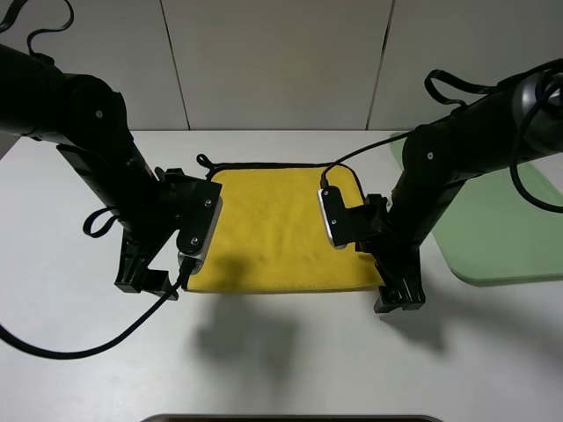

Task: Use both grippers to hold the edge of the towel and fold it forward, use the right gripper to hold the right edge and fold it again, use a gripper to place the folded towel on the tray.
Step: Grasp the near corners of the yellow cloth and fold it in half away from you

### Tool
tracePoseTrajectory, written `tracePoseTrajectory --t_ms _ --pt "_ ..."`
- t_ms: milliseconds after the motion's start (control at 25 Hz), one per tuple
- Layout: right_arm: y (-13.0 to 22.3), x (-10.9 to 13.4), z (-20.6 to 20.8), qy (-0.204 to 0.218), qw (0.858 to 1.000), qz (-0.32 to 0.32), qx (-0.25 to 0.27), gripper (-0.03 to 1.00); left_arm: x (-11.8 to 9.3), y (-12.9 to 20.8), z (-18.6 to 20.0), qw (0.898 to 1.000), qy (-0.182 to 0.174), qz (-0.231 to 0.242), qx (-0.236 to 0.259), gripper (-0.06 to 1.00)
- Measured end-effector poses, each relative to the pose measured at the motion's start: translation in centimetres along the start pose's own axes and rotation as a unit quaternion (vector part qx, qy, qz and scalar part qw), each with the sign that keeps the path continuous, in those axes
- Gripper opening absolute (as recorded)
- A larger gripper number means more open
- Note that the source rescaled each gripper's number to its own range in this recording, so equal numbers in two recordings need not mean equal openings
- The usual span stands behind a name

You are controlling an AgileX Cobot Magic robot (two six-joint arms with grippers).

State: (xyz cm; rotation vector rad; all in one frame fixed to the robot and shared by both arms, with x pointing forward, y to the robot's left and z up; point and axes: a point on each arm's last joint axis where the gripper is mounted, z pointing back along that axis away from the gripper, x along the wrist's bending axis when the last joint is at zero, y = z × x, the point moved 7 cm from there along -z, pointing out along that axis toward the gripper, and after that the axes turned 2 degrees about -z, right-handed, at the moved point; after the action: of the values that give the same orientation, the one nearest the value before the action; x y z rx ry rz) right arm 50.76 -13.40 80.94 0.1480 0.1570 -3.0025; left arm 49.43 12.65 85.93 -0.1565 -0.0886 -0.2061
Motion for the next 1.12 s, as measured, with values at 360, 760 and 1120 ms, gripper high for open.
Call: tracePoseTrajectory --t_ms 360,760,1120 --pt "0.1 0.4 -1.3 -0.016 1.0 0.0 0.002 1.0 0.1 0.1 -1.0 1.0 0.004 -0.012 0.003 0.98" --pt "0.0 0.5 -1.5 -0.02 1.0 0.003 -0.001 1.0 0.3 0.3 -2.8 1.0 0.012 -0.017 0.008 0.98" --pt "-0.2 0.4 -1.5 -0.019 1.0 0.004 -0.008 1.0 0.0 0.1 -4.2 1.0 0.028 0.009 -0.003 0.98"
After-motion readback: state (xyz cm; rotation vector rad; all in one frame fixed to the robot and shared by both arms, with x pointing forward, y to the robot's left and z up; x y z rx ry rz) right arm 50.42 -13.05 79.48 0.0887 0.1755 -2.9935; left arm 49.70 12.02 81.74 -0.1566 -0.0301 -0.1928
